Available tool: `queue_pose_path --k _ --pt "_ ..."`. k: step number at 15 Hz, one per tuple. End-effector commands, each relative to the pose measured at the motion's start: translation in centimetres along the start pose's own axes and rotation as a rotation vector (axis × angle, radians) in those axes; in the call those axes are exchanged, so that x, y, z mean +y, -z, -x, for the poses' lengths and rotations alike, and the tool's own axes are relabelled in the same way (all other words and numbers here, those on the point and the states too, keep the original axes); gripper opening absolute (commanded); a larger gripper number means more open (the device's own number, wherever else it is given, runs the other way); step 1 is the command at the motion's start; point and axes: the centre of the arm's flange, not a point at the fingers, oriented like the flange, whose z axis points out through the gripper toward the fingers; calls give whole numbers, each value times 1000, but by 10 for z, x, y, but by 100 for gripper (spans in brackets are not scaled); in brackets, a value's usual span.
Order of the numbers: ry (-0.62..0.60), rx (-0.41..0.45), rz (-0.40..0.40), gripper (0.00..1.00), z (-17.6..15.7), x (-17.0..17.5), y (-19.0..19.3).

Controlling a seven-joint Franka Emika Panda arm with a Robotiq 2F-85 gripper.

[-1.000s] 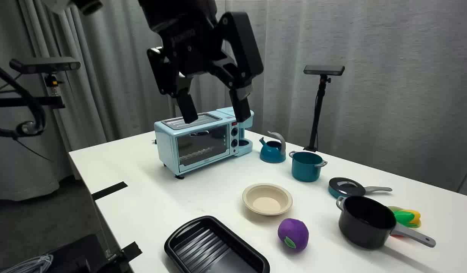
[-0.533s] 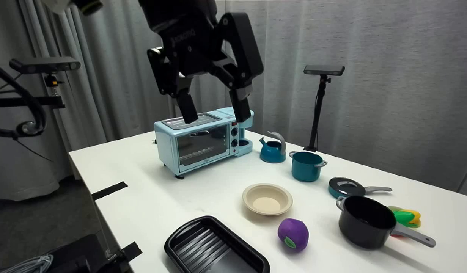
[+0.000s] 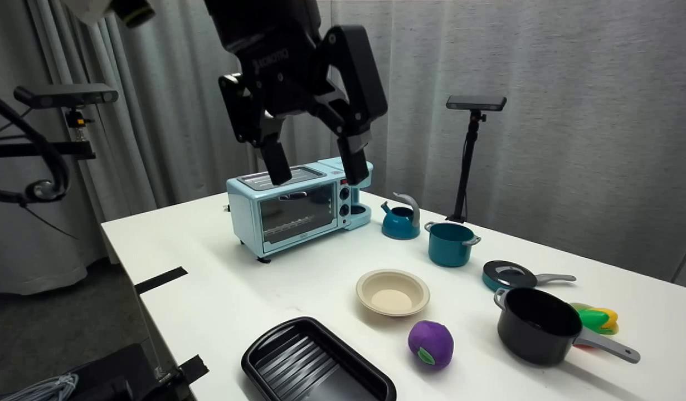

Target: Pick up the purple plush toy from the table and put it on the plate

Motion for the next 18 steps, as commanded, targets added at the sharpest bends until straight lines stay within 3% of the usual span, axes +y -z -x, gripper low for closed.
queue_pose_path --k 1,9,12,16,18 --pt "-18 -41 -4 100 -13 19 -19" --pt "-131 -103 -89 100 -67 83 -134" --pt "-151 -106 -119 100 -101 69 -188" --pt "-154 -93 -163 100 -157 69 -233" --pt "-162 -87 -168 100 -181 52 -252"
